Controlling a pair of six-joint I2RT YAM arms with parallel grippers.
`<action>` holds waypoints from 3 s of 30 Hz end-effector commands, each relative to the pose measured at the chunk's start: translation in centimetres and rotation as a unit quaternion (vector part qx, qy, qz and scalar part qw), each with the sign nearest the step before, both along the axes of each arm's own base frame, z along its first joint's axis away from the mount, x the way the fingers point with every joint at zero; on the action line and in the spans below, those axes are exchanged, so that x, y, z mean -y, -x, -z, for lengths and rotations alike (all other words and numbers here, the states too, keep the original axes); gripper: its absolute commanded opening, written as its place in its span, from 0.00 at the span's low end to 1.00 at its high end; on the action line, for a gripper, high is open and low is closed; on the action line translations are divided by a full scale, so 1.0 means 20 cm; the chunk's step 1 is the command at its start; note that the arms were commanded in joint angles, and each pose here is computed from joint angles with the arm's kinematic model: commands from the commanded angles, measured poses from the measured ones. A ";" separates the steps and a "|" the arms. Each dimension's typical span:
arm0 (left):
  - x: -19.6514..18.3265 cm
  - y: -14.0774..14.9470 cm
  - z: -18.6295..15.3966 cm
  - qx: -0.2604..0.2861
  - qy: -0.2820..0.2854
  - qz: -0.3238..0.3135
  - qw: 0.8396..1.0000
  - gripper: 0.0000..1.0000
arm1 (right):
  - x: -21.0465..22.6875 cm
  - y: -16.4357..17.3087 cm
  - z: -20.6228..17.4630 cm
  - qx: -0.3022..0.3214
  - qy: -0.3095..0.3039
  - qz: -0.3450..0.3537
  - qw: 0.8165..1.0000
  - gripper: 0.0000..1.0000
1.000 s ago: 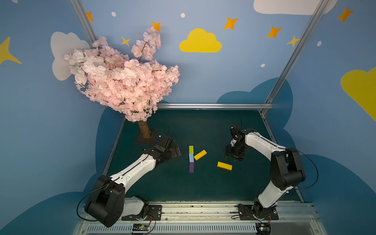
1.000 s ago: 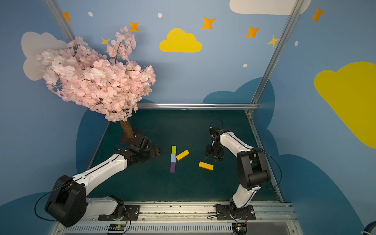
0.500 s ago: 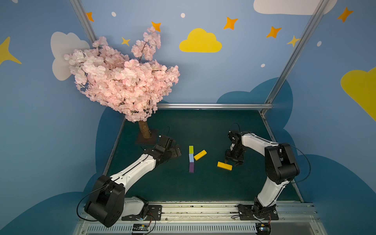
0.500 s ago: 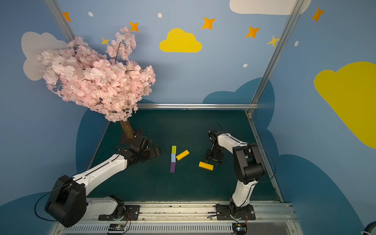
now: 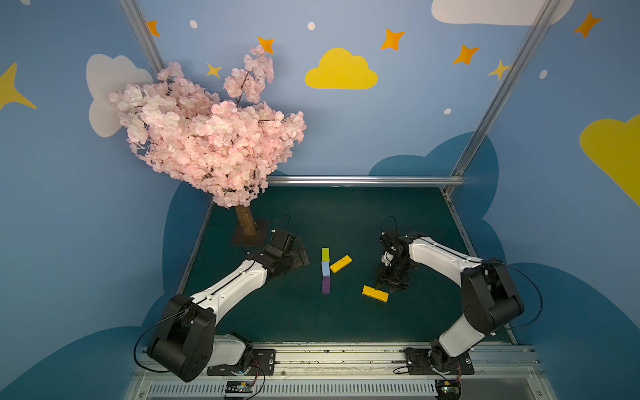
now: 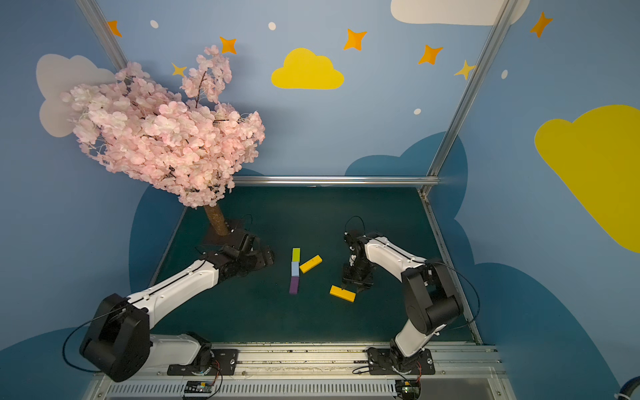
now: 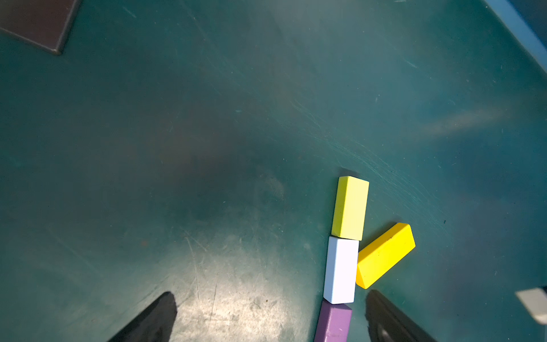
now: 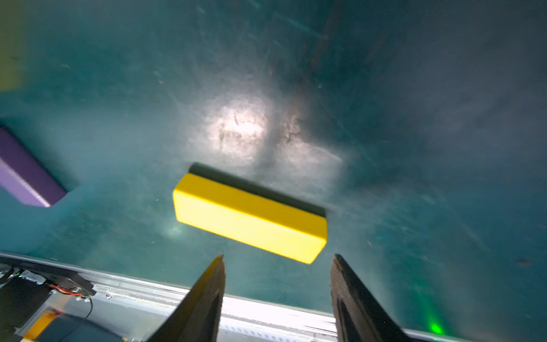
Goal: Assemble the letter k with building blocks
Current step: Move the building block to the center of the board, then pick up the building block from the center of the board, then assemble the building block at the center of the board.
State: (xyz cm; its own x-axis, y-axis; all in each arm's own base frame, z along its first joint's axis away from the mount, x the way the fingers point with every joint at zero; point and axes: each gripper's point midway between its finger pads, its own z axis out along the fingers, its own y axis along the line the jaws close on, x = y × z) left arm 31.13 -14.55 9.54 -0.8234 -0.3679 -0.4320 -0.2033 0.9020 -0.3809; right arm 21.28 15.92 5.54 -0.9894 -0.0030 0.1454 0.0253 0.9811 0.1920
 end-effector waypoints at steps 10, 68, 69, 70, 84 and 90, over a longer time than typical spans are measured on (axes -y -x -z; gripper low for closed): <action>0.02 -0.02 -0.03 0.007 0.000 0.009 1.000 1.00 | 0.06 0.19 -0.10 -0.055 0.143 -0.217 0.964 0.58; 0.00 -0.02 -0.06 0.015 -0.001 -0.001 1.000 1.00 | -0.32 0.03 0.08 0.051 0.092 -0.409 0.907 0.08; 0.00 -0.02 -0.06 0.015 -0.001 -0.001 1.000 1.00 | -0.34 0.02 0.06 0.069 0.092 -0.415 0.903 0.07; 0.00 -0.02 -0.06 0.015 -0.001 -0.001 1.000 1.00 | -0.37 0.01 0.04 0.085 0.088 -0.421 0.899 0.07; 0.01 -0.03 -0.08 0.017 -0.002 0.002 1.000 1.00 | -0.61 -0.15 0.06 0.144 0.079 -0.478 0.863 0.09; -0.01 -0.03 -0.09 0.022 -0.008 -0.001 1.000 1.00 | -0.67 -0.17 0.06 0.145 0.052 -0.493 0.856 0.09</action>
